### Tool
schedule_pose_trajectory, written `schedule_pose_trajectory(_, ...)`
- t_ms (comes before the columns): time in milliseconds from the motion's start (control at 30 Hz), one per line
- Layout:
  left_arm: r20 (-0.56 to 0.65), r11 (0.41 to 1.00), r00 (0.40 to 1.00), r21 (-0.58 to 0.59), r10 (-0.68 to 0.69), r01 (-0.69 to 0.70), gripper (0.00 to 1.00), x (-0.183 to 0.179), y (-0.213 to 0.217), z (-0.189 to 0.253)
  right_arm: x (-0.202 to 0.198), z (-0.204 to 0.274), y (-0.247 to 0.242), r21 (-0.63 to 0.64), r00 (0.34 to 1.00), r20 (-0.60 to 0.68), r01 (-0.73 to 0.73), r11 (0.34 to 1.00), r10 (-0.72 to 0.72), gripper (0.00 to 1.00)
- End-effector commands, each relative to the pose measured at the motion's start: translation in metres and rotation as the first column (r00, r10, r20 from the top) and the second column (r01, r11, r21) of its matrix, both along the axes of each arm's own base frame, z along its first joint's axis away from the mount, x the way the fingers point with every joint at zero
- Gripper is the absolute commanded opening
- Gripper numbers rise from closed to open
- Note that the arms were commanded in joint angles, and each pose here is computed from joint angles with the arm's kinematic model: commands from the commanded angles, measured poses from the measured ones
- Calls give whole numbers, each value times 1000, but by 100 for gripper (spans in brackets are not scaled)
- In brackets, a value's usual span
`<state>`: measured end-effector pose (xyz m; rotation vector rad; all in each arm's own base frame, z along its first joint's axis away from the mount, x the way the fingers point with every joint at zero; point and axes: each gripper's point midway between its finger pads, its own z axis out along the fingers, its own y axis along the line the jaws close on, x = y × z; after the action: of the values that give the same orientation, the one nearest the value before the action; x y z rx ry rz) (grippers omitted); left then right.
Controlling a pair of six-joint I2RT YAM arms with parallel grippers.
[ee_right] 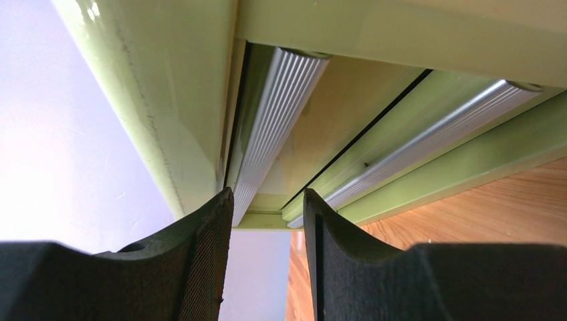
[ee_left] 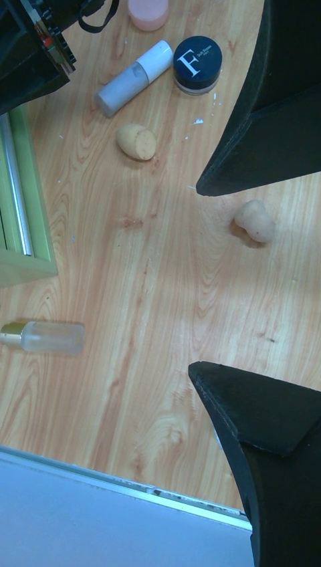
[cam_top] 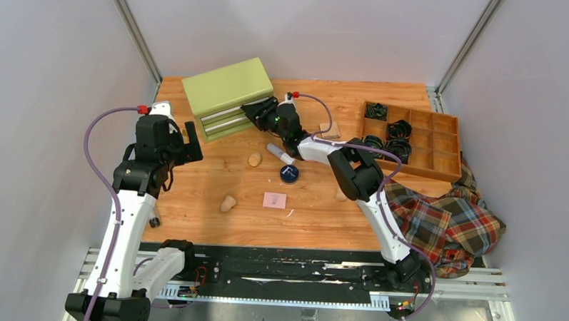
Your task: Organize the makeup
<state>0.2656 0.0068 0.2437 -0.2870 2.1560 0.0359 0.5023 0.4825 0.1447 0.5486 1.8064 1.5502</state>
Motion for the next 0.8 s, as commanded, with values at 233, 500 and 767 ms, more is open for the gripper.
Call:
schedule_pose_trajectory(233, 12, 1000, 1000, 18, 4, -4, 99, 1, 3, 1, 13, 6, 7, 54, 1000, 22, 3, 999, -4, 43)
schedule_pose_trajectory(500, 4, 1000, 1000, 14, 2, -2, 99, 1, 2, -1, 17, 16, 9, 102, 999, 44, 19, 995, -24, 42)
schedule_pose_trajectory(767, 1, 1000, 1000, 16, 0, 0, 99, 0, 2, 0, 25, 29, 9, 182, 992, 88, 67, 981, -85, 29)
